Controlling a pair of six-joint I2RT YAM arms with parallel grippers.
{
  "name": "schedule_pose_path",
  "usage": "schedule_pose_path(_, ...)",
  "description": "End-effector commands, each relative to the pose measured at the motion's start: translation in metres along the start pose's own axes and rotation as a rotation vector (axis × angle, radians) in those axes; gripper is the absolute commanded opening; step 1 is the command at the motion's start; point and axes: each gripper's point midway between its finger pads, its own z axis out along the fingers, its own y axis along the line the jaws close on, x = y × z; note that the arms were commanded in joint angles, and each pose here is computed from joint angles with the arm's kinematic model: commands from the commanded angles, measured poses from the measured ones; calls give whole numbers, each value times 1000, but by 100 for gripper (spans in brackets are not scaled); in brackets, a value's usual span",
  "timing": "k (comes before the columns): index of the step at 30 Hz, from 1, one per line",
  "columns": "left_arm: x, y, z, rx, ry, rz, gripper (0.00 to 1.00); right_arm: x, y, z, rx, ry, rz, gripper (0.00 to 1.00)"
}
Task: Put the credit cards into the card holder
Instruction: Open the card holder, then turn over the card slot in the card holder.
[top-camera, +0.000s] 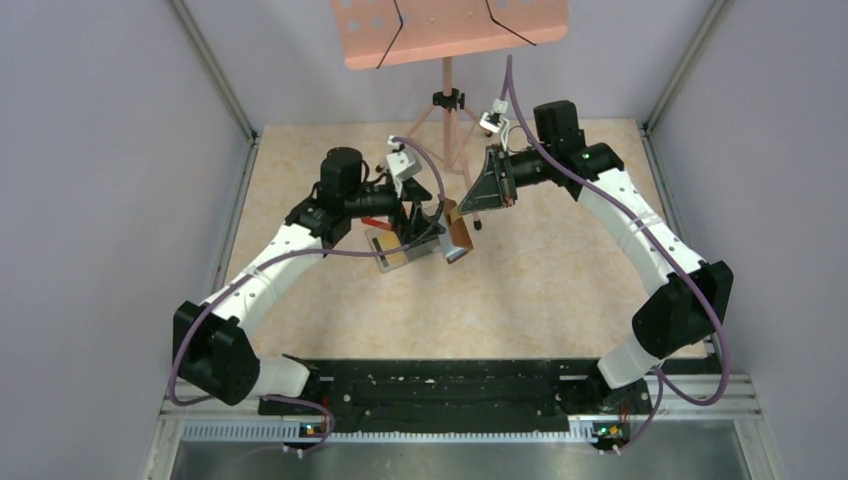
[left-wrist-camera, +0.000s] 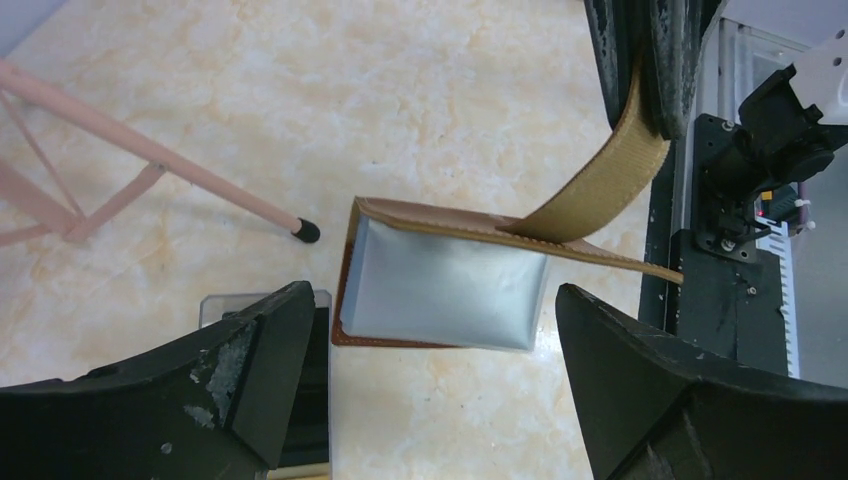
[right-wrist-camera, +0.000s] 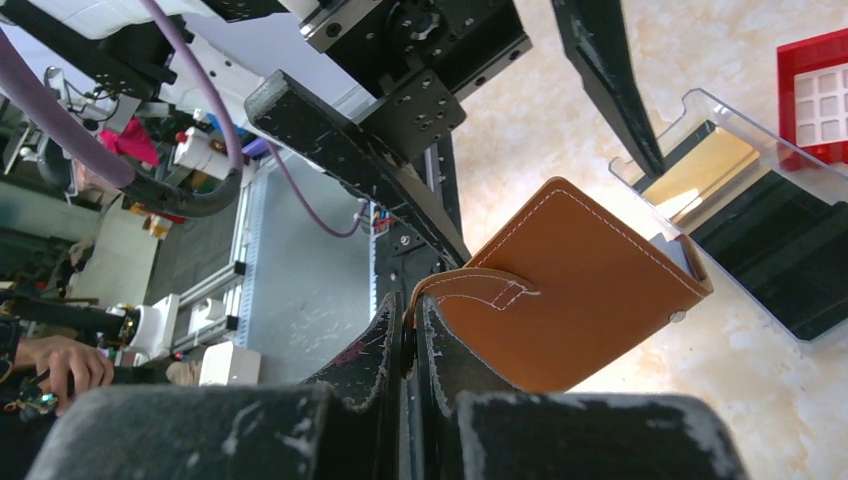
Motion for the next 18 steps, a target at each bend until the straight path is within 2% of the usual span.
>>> schedule_pose_path(1, -31, -4, 11, 61, -99, 87, 95, -14, 21, -5, -78, -20, -65, 0)
schedule_pose_path(8, -43, -8, 31, 86, -126, 98, 96, -11, 18, -3, -91, -13, -44, 0)
schedule_pose_path(14, -46, -8, 32, 65, -152, 109, 99, -7, 13, -1, -93, -5, -20, 0)
schedule_pose_path(18, -36, -13, 32, 98, -123, 81, 89, -8, 4, 0, -55, -8, -14, 0)
